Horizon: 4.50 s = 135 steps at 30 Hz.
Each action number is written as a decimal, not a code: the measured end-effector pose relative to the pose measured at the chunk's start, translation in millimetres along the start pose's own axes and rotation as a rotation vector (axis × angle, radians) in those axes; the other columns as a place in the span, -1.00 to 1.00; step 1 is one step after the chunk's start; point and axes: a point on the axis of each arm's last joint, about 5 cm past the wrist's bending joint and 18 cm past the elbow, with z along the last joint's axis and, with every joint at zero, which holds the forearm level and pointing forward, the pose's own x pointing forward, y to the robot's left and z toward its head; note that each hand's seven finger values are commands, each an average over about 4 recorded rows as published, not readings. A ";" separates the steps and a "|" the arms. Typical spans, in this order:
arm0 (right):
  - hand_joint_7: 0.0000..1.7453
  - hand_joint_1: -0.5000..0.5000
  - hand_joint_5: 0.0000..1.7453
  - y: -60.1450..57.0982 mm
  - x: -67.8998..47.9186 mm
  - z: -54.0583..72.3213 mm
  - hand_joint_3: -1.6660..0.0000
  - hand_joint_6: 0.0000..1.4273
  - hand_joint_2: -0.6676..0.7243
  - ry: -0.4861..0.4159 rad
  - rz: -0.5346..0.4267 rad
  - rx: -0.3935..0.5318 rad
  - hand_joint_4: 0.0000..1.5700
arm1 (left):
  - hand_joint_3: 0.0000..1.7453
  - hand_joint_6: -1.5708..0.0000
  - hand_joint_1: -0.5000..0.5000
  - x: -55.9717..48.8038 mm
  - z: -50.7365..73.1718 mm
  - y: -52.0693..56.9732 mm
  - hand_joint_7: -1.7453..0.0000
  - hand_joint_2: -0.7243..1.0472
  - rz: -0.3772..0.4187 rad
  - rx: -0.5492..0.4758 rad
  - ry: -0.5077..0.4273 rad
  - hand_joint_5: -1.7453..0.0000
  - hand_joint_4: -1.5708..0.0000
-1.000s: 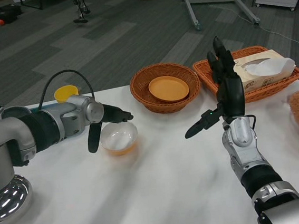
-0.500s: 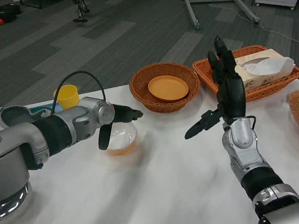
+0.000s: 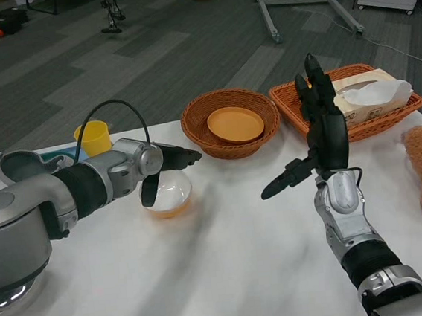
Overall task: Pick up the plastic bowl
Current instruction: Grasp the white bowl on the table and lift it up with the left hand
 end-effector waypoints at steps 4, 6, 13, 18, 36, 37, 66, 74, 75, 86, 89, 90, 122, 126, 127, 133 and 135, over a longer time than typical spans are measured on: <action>-1.00 -0.92 -1.00 0.0 0.0 0.0 1.00 -1.00 0.64 0.000 0.000 0.000 -1.00 | -0.90 1.00 1.00 1.8 -3.1 -3.1 0.92 0.50 -0.004 -0.005 0.008 1.00 1.00; -1.00 -0.92 -1.00 0.0 0.0 0.0 1.00 -1.00 0.64 0.000 0.000 0.000 -1.00 | -0.90 1.00 1.00 2.4 -3.9 -4.1 0.92 0.50 -0.006 -0.011 0.008 1.00 1.00; -1.00 -0.92 -1.00 0.1 -0.1 0.0 1.00 -1.00 0.64 0.000 0.000 0.000 -1.00 | -0.90 1.00 0.99 5.4 -3.6 -8.5 0.96 0.50 -0.023 -0.031 0.005 1.00 1.00; -1.00 -0.92 -1.00 0.1 -0.2 0.0 1.00 -1.00 0.64 0.000 0.001 0.001 -1.00 | -0.90 1.00 0.93 6.9 -6.0 -12.6 1.00 0.50 -0.041 -0.050 0.014 1.00 1.00; -1.00 -0.92 -1.00 -0.1 -0.7 -0.2 1.00 -1.00 0.64 0.002 0.000 0.000 -1.00 | -0.90 1.00 0.79 10.5 -13.5 -24.8 0.98 0.50 -0.055 -0.078 0.035 1.00 1.00; -1.00 -0.92 -1.00 -0.1 -0.8 -0.2 1.00 -1.00 0.64 0.002 0.000 0.000 -1.00 | -0.90 1.00 0.77 10.6 -13.7 -25.1 1.00 0.50 -0.055 -0.078 0.036 1.00 1.00; -1.00 -0.92 -1.00 1.5 -1.5 -0.6 1.00 -1.00 0.64 0.005 0.010 0.002 -1.00 | -0.90 1.00 0.58 12.7 -12.7 -22.5 0.94 0.50 0.022 -0.128 0.028 1.00 1.00; -1.00 -0.92 -1.00 2.1 -1.8 -0.9 1.00 -1.00 0.64 0.007 0.013 0.003 -1.00 | -0.90 1.00 0.41 13.4 -22.2 -27.4 0.98 0.50 0.044 -0.124 0.075 1.00 1.00; -1.00 -0.92 -1.00 2.1 -1.9 -1.0 1.00 -1.00 0.64 0.008 0.014 0.003 -1.00 | -0.90 1.00 0.39 13.7 -23.1 -28.6 1.00 0.50 0.045 -0.122 0.080 1.00 1.00; -1.00 -0.92 -1.00 2.3 -3.9 -3.5 1.00 -1.00 0.64 0.025 0.015 -0.001 -1.00 | -0.90 1.00 0.31 15.2 -26.0 -36.0 0.92 0.50 0.048 -0.106 0.089 1.00 1.00; -1.00 -0.92 -1.00 2.3 -4.6 -4.3 1.00 -1.00 0.64 0.031 0.014 -0.002 -1.00 | -0.90 1.00 0.27 16.0 -24.0 -37.2 0.92 0.50 0.043 -0.094 0.084 1.00 1.00; -1.00 -0.92 -1.00 2.4 -4.8 -4.5 1.00 -1.00 0.64 0.033 0.015 -0.001 -1.00 | -0.90 1.00 0.26 16.4 -23.1 -38.0 0.92 0.50 0.040 -0.090 0.082 1.00 1.00; -1.00 -0.92 -1.00 4.1 -5.7 -5.3 1.00 -1.00 0.64 0.041 0.017 0.009 -1.00 | -0.98 0.33 0.28 18.2 -20.3 -44.4 0.32 0.48 0.022 -0.074 0.076 0.21 1.00; -1.00 -0.92 -1.00 4.1 -5.7 -5.3 1.00 -1.00 0.64 0.041 0.017 0.009 -1.00 | -1.00 -0.17 0.49 18.2 -20.3 -44.4 0.08 0.30 0.035 -0.074 0.076 -0.53 0.98; -1.00 -0.92 -1.00 4.1 -5.7 -5.3 1.00 -1.00 0.64 0.041 0.017 0.009 -1.00 | -1.00 -0.28 0.57 18.2 -20.3 -44.4 0.04 0.28 0.040 -0.075 0.076 -0.68 0.89; -1.00 -0.92 -1.00 4.0 -5.7 -5.3 1.00 -1.00 0.64 0.041 0.017 0.010 -1.00 | -1.00 -0.73 0.83 18.2 -20.2 -44.0 -0.36 0.30 0.063 -0.135 0.070 -1.00 -0.15; -1.00 -0.92 -1.00 4.0 -5.7 -5.3 1.00 -1.00 0.64 0.041 0.016 0.010 -1.00 | -1.00 -0.78 0.91 18.1 -20.3 -43.8 -0.42 0.30 0.068 -0.163 0.068 -1.00 -0.40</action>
